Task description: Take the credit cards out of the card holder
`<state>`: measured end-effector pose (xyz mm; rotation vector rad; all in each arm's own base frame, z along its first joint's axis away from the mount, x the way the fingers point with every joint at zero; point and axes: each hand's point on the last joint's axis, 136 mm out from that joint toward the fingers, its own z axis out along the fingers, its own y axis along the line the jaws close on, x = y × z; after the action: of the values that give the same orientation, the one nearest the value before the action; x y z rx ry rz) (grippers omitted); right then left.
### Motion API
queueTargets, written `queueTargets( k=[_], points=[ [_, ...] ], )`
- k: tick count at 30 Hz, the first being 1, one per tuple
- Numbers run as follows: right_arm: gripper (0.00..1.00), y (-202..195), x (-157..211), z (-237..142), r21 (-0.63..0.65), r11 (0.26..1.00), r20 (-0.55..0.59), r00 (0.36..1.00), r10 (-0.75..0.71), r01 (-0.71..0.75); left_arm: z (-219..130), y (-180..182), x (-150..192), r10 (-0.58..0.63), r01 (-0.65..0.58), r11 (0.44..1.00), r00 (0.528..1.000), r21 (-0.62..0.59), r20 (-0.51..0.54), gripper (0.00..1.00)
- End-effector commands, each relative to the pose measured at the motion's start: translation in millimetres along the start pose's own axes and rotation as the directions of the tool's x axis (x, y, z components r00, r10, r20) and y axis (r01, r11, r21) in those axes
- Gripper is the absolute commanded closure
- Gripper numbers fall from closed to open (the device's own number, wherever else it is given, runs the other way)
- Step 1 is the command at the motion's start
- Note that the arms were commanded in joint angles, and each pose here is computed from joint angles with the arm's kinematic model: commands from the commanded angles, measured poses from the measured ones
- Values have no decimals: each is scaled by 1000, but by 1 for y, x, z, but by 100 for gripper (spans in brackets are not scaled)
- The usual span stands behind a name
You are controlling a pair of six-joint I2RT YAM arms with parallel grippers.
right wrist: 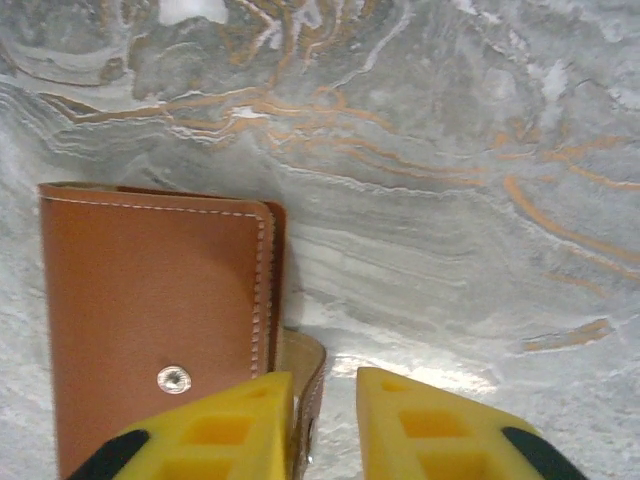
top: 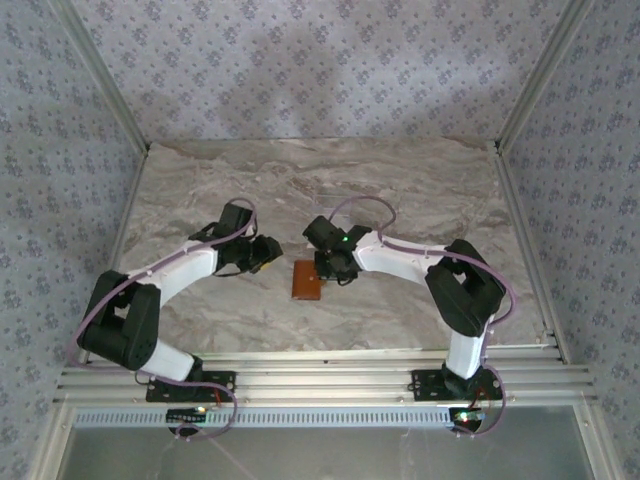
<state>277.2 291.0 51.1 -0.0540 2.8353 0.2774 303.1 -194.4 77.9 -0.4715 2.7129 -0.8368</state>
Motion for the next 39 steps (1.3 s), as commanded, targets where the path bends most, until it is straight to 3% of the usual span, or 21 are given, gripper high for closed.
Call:
queueTargets(
  k=[1, 10, 21, 34, 39],
  points=[
    [82, -6, 2, -6, -12, 1000, 11, 1000, 19, -19, 0, -15, 0, 48, -48, 999, 999, -10, -4, 57],
    [95, 6, -9, -27, -118, 992, 79, 996, 51, -41, 11, -26, 14, 141, -145, 988, 988, -60, -56, 49],
    [98, 31, -16, -52, -225, 974, 140, 989, 56, -23, 19, -45, 30, 210, -217, 975, 971, -48, -113, 36],
    [100, 40, -18, -71, -270, 963, 171, 984, 50, -2, 25, -36, 41, 187, -196, 979, 971, -50, -146, 29],
    [100, 37, -18, -69, -259, 966, 168, 985, 51, -6, 26, -31, 44, 193, -207, 976, 967, -74, -164, 31]
  ],
)
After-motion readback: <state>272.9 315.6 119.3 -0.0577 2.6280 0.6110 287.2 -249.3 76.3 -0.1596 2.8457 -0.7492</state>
